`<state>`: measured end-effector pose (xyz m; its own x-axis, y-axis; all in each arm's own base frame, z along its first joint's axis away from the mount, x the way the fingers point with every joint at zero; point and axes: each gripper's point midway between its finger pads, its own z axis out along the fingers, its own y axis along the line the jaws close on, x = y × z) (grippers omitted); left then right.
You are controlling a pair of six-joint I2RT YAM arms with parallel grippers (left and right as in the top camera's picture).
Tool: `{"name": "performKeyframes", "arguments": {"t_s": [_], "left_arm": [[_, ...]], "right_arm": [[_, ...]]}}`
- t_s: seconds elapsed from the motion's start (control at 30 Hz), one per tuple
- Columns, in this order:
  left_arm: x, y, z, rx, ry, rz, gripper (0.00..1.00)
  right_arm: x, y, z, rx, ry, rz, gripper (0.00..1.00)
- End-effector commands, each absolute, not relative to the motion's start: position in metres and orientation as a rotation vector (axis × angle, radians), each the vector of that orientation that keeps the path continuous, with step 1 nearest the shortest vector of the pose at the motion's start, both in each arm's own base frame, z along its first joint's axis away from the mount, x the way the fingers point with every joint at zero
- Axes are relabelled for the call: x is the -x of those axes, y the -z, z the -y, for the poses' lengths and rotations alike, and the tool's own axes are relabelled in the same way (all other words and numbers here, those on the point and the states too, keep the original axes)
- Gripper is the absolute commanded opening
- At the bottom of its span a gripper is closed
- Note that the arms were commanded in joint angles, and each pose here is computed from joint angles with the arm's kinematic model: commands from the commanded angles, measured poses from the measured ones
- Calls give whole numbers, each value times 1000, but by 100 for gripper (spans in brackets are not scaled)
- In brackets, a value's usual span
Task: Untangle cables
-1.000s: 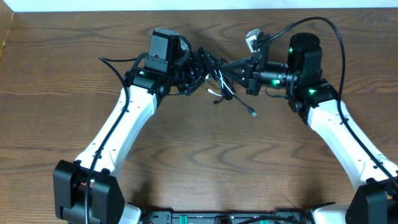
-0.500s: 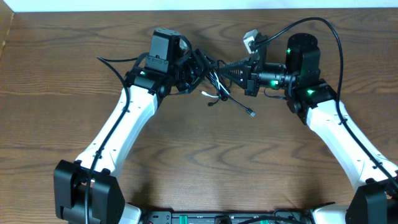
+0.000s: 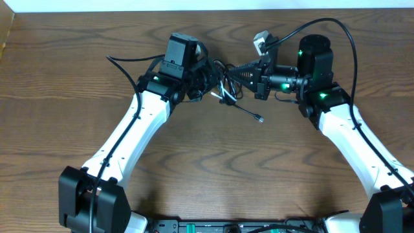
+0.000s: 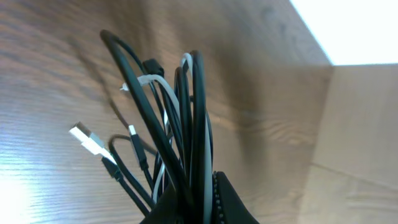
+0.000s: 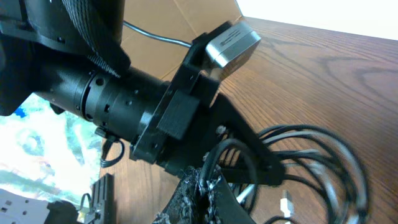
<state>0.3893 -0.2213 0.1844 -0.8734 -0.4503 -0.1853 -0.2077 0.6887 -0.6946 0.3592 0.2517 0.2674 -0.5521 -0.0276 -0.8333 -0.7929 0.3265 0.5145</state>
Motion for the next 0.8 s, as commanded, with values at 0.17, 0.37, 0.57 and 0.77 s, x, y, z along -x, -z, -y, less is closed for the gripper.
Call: {"name": "performKeyframes", "arguments": {"t_s": [0.17,0.37,0.57,0.77], "left_arm": [[-370,-163,202,190,891,-2686,8],[-357,-182,209,-121,1153,-2617,8],[-350,-207,207,-262,1397,-2490,8],[-351,-221,197,-242,1514,-2426,8]], "right_arm": [[-395,-276,-202,596,-1138,-1830,1],[-415,-295,-172,522,-1087,-1758,1],[-424,-347,-158,508,-1054,-1547,1],[-420,-377,-157,550,-1020,-1410,36]]}}
